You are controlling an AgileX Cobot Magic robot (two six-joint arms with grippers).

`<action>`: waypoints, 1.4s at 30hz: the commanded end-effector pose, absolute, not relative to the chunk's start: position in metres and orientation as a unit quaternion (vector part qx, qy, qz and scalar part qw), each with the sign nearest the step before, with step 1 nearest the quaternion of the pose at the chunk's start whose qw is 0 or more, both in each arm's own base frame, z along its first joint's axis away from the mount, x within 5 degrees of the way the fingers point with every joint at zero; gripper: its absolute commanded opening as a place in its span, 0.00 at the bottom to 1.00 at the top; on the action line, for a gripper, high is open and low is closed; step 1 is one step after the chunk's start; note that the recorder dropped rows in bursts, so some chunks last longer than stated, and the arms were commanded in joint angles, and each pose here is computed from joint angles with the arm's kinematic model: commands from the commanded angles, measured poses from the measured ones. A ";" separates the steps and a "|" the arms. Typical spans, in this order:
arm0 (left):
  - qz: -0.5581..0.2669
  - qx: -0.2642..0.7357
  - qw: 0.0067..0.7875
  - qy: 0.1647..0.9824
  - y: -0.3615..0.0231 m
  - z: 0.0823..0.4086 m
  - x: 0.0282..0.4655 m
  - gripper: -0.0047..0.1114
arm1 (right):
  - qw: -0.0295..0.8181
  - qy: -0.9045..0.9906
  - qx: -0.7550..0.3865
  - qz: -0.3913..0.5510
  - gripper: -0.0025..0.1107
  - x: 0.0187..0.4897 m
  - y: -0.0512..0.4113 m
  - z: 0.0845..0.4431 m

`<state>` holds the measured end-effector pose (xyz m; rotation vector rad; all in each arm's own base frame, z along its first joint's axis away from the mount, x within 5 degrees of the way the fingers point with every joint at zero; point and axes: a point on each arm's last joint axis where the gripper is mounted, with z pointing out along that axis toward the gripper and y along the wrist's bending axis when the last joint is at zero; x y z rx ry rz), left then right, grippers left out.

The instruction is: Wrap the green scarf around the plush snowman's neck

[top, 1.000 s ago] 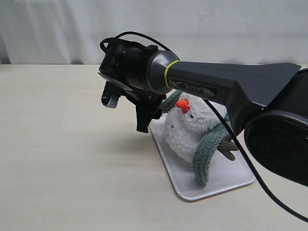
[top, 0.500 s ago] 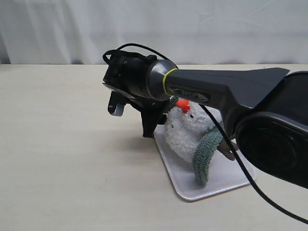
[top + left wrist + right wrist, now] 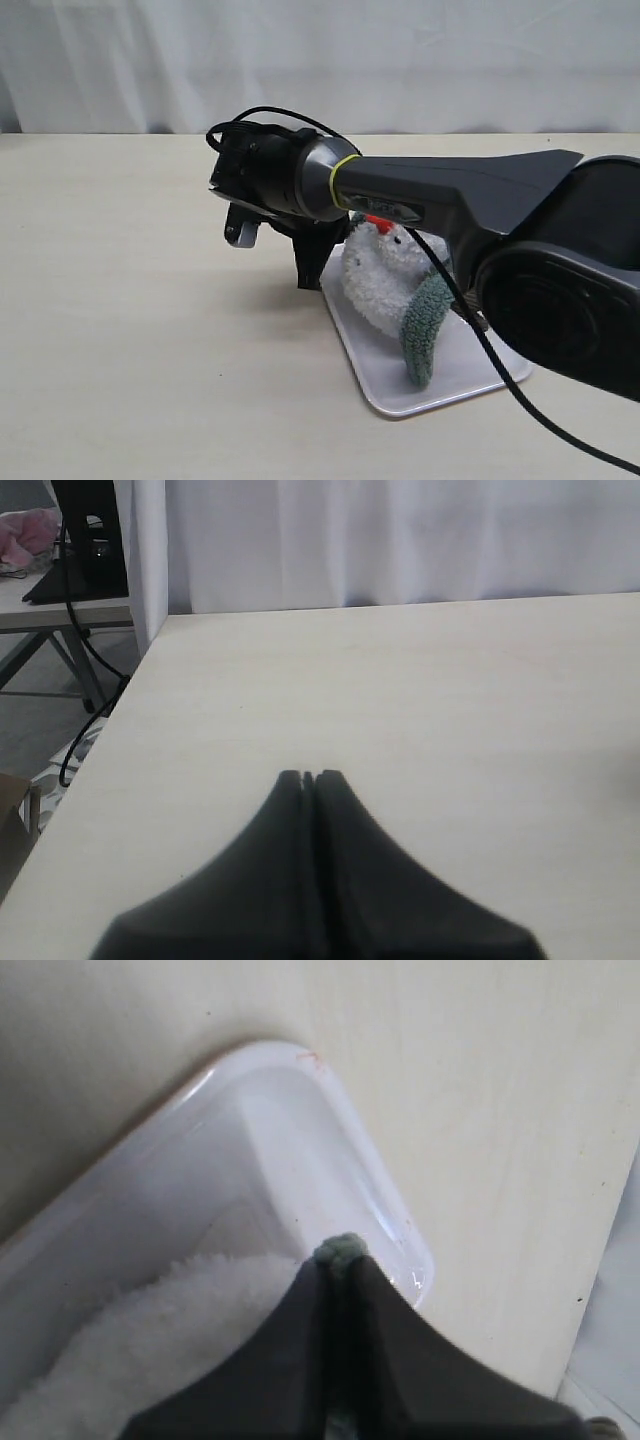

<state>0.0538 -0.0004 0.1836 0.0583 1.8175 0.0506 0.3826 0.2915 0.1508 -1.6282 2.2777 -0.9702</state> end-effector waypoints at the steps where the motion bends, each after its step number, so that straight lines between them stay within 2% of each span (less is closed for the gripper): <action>1: 0.023 0.025 0.619 0.785 0.000 0.184 0.054 0.04 | 0.098 0.752 -0.560 -0.334 0.06 0.374 0.301 0.159; 10: 0.023 0.025 0.619 0.785 0.000 0.184 0.054 0.04 | 0.130 0.758 -0.554 -0.319 0.06 0.363 0.309 0.186; 19: 0.023 0.025 0.619 0.785 0.000 0.184 0.054 0.04 | 0.074 0.787 -0.585 -0.180 0.06 0.340 0.323 0.173; 26: 0.023 0.025 0.619 0.785 0.000 0.184 0.054 0.04 | 0.072 0.800 -0.568 -0.178 0.06 0.344 0.319 0.171; 36: 0.023 0.025 0.619 0.785 0.000 0.184 0.054 0.04 | 0.025 0.797 -0.570 -0.195 0.06 0.344 0.314 0.131; 42: 0.023 0.025 0.619 0.785 0.000 0.184 0.054 0.04 | 0.029 0.799 -0.566 -0.200 0.06 0.345 0.313 0.132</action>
